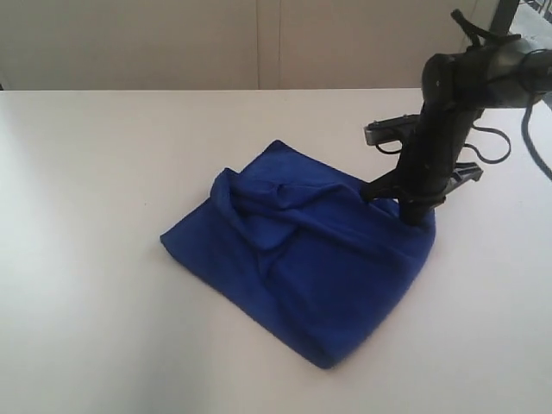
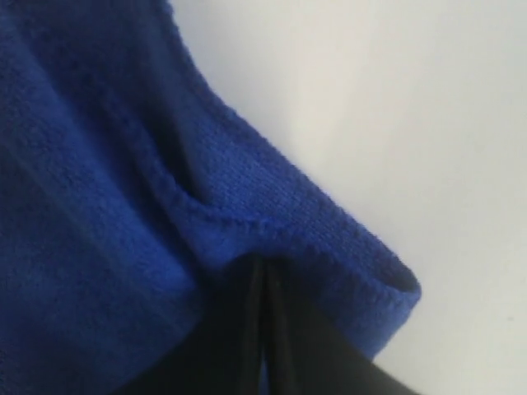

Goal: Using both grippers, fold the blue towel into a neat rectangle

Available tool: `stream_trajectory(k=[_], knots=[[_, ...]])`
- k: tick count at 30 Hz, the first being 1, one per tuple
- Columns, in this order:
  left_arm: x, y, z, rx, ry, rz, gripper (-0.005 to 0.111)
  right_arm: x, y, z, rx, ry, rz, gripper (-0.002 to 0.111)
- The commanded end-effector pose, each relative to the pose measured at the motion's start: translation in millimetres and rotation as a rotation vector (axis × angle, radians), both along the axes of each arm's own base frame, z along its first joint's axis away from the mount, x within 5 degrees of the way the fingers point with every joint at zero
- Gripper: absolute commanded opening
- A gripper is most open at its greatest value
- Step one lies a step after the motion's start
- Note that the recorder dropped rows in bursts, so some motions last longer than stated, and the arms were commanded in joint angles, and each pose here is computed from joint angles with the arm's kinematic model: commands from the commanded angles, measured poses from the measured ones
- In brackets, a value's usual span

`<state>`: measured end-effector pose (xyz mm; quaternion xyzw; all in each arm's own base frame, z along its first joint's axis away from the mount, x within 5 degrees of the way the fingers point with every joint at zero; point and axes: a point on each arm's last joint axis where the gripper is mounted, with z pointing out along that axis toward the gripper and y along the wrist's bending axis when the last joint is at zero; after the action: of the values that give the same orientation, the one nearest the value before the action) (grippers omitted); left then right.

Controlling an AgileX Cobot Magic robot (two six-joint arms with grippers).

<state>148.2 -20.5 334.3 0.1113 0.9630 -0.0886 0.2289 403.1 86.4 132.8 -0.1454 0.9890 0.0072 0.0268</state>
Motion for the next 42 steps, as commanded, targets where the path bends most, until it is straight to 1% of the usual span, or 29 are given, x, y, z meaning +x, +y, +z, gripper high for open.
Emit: stream_trajectory(k=[1, 6, 11, 17, 20, 22, 24, 26, 28, 30, 38, 41, 42], knots=[[-3, -1, -1, -0.011, 0.008, 0.001, 0.000, -26, -10, 0, -0.017, 0.036, -0.058, 0.000], [-2, 0, 0, -0.012, -0.008, 0.005, 0.000, -47, -14, 13, -0.007, 0.006, -0.110, 0.000], [1, 0, 1, -0.013, -0.038, 0.013, 0.000, -62, -17, 30, 0.015, -0.068, -0.144, 0.000], [1, 0, 1, -0.013, -0.038, 0.013, 0.000, -63, -13, 54, 0.053, -0.203, -0.124, 0.000], [1, 0, 1, -0.013, -0.038, 0.013, 0.000, -56, 1, 67, 0.074, -0.250, -0.074, 0.000], [1, 0, 1, -0.013, -0.038, 0.013, 0.000, -48, 16, 77, 0.093, -0.290, -0.033, 0.000], [1, 0, 1, -0.013, -0.038, 0.013, 0.000, -39, 32, 83, 0.125, -0.323, 0.013, 0.000], [1, 0, 1, -0.013, -0.038, 0.013, 0.000, -27, 49, 88, 0.188, -0.346, 0.058, 0.000], [1, 0, 1, -0.013, -0.038, 0.013, 0.000, -11, 62, 87, 0.260, -0.350, 0.060, 0.000], [1, 0, 1, -0.013, -0.038, 0.013, 0.000, 7, 70, 80, 0.291, -0.356, 0.050, 0.000], [1, 0, 1, -0.013, -0.038, 0.013, 0.000, 55, 91, 44, 0.316, -0.357, 0.110, 0.000], [1, 0, 1, -0.013, -0.038, 0.013, 0.000, 71, 97, 17, 0.311, -0.324, 0.135, 0.000], [1, 0, 1, -0.013, -0.038, 0.013, 0.000, 73, 98, 12, 0.313, -0.322, 0.138, 0.000]])
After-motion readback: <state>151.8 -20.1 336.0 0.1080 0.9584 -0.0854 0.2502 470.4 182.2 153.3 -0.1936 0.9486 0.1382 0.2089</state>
